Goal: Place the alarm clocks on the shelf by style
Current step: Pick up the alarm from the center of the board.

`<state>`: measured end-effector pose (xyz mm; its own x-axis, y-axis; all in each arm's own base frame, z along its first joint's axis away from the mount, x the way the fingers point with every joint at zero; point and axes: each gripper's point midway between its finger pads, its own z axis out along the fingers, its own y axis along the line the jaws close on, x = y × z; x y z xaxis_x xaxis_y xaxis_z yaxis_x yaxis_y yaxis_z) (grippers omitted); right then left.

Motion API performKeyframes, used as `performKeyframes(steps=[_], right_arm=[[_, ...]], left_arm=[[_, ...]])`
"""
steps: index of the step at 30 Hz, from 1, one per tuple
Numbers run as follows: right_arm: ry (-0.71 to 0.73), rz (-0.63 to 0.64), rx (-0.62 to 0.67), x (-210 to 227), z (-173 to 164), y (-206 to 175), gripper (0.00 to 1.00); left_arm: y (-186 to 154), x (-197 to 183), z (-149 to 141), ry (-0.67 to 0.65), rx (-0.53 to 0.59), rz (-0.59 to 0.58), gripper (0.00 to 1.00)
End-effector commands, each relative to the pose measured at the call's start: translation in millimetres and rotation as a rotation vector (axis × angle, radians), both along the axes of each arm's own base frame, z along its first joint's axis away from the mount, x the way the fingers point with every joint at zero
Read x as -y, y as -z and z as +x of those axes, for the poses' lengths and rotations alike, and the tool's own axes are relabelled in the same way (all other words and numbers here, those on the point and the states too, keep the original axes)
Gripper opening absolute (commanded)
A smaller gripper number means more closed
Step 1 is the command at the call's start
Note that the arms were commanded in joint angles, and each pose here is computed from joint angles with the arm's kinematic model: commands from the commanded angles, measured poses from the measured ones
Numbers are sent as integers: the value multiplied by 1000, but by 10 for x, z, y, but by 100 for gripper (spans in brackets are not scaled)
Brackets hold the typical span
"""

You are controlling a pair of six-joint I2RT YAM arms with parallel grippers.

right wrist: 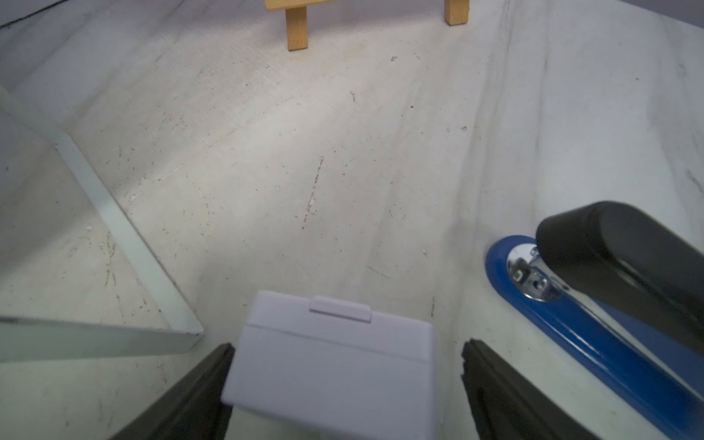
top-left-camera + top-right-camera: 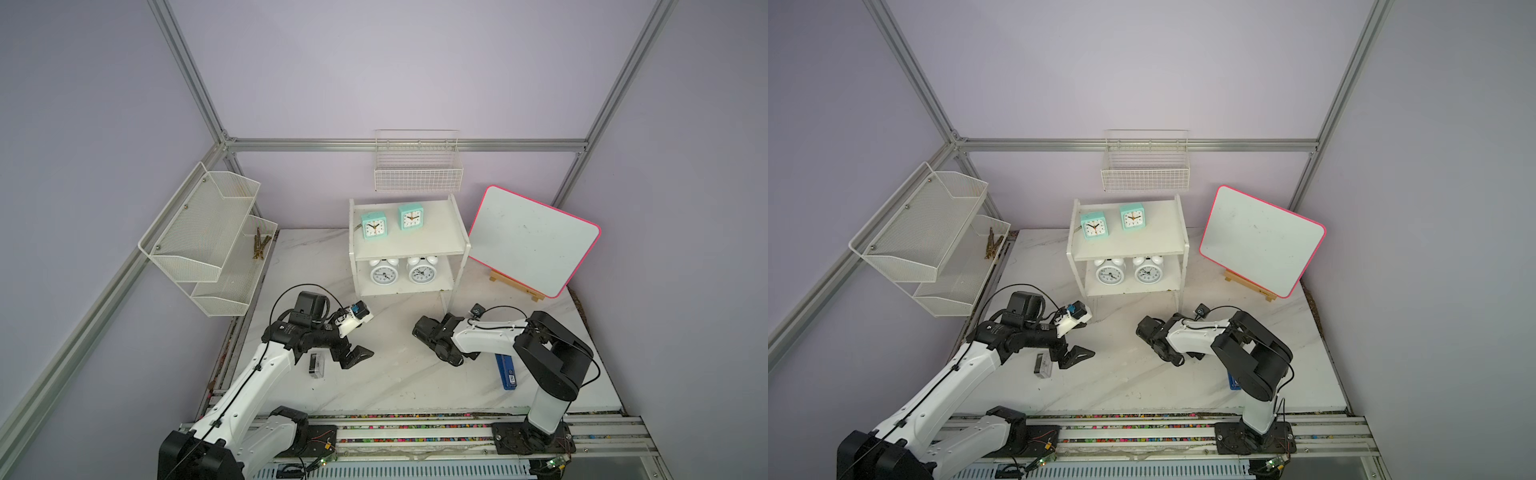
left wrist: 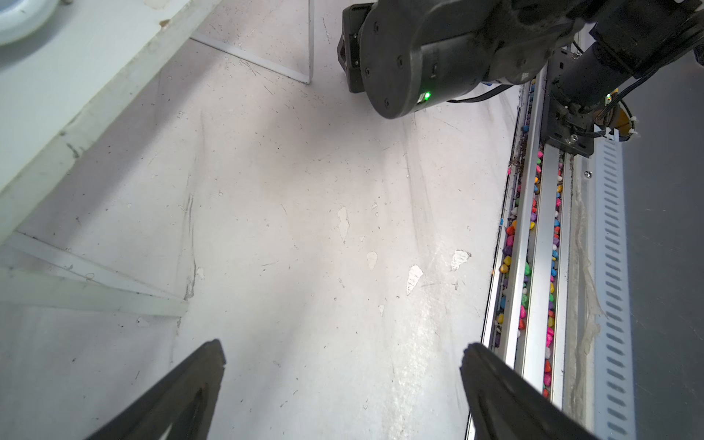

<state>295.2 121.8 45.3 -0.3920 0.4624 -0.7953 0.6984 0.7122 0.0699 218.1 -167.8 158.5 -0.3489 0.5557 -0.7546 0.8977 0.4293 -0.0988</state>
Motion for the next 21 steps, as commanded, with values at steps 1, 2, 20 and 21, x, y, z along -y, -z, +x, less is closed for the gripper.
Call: performKeyframes(steps=[1, 2, 20, 21], right_arm=[[-7, -18, -9, 31, 18, 62, 92], [-8, -20, -11, 34, 22, 74, 90], [-75, -51, -17, 117, -20, -32, 54], [-86, -52, -18, 113, -23, -62, 52]], left_arm=[[-44, 20, -10, 14, 27, -10, 100], [-49, 23, -11, 15, 28, -11, 100], [-67, 18, -28, 14, 35, -14, 100], [-76, 19, -26, 14, 38, -14, 100]])
